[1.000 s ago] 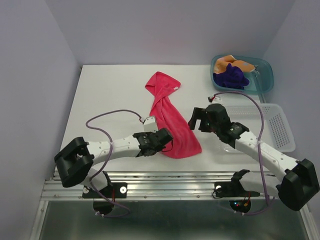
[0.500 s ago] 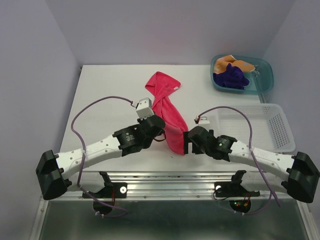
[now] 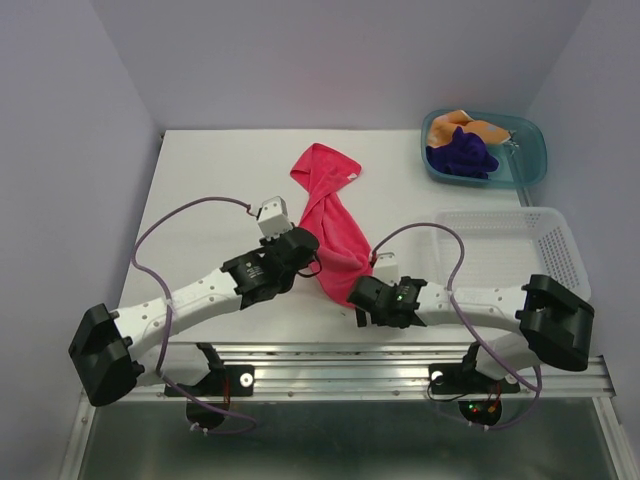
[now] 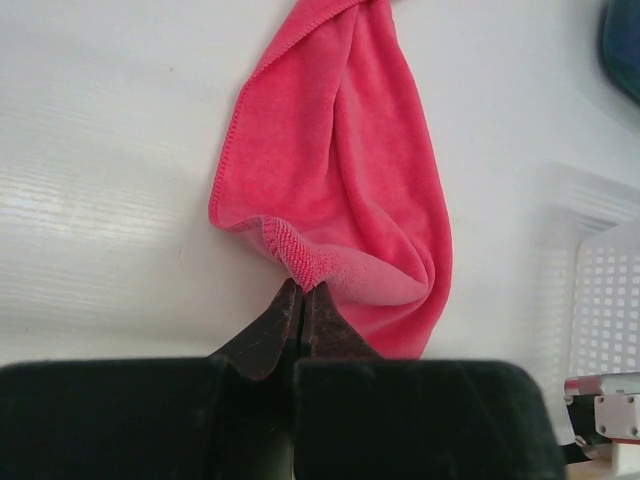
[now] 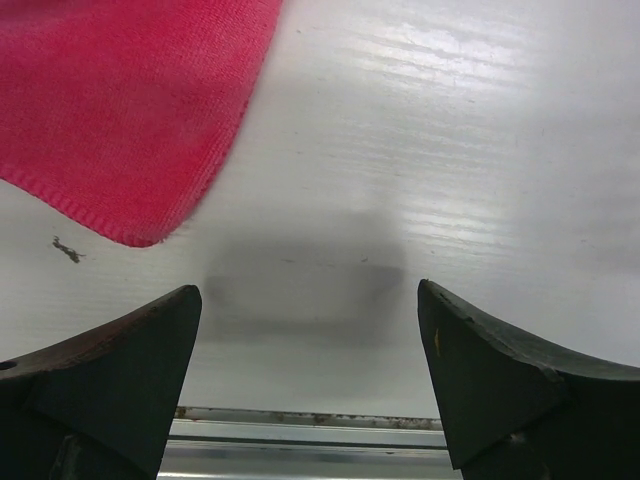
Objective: Fold and stack the towels
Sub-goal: Flatten out the crumpled towel
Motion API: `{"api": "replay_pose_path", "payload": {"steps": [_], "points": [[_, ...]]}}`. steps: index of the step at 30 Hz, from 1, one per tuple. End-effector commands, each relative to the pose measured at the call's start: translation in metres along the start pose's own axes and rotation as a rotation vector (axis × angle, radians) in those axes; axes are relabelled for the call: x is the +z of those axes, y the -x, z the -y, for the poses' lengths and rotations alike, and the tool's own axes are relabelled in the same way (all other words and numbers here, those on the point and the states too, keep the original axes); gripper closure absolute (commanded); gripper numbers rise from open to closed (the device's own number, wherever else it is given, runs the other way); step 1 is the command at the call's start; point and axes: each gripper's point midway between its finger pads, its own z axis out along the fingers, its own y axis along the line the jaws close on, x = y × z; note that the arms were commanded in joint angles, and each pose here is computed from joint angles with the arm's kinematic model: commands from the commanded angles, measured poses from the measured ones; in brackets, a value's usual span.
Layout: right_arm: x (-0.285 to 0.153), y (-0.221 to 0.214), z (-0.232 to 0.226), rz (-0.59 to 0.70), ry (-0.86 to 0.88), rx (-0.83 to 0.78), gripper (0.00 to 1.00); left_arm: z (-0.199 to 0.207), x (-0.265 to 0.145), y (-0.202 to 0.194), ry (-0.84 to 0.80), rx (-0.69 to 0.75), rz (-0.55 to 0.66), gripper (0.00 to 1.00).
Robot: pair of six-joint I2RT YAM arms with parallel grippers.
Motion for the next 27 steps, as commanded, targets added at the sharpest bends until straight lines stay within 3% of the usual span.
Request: {"api": "replay_pose_path", "payload": {"steps": [1, 7, 20, 27], "points": [[-0.004, 0.031, -0.029, 0.093, 0.059, 0.074, 0.07, -0.003, -0.004, 0.011, -0.026, -0.041, 0.031, 1.0], [-0.011, 0.046, -0.05, 0.13, 0.149, 0.158, 0.16, -0.007, -0.001, 0.007, -0.026, -0.042, 0.022, 1.0], [0.006, 0.056, -0.061, 0.151, 0.082, 0.211, 0.28, -0.013, -0.001, 0.003, -0.025, -0.045, 0.014, 1.0], [0.017, 0.031, -0.057, 0.063, 0.056, 0.198, 0.51, -0.017, -0.004, 0.004, -0.032, -0.063, 0.021, 1.0]]}}
